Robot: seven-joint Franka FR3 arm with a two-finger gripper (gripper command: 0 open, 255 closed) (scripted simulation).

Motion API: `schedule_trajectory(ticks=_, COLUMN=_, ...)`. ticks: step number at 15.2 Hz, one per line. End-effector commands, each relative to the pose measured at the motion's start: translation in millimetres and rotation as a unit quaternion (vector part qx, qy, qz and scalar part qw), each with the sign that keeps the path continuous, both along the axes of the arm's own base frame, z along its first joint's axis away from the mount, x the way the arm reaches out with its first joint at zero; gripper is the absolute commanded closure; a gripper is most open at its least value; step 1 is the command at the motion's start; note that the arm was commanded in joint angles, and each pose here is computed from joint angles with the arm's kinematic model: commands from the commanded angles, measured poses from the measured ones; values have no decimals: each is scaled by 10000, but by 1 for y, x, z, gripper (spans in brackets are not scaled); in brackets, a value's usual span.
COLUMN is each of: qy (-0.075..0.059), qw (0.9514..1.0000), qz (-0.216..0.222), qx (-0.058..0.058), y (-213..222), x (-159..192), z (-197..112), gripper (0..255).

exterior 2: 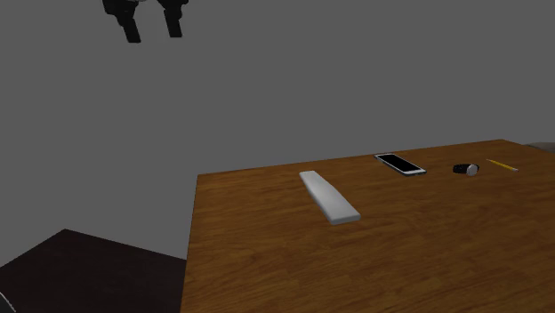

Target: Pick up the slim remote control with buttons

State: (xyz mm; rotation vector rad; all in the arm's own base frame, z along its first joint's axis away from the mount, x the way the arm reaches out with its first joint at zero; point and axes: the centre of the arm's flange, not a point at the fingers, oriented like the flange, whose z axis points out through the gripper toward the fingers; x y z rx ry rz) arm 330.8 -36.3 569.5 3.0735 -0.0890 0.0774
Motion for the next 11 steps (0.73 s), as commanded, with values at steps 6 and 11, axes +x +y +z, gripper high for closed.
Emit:
schedule_trajectory(ticks=6, qy=55, qw=9990, qz=453, qx=31, y=-52, x=7, z=-42, gripper=0)
schedule_trajectory(ticks=11, qy=111, qw=9958, qz=905, qx=63, y=-103, x=18, z=-84, gripper=0)
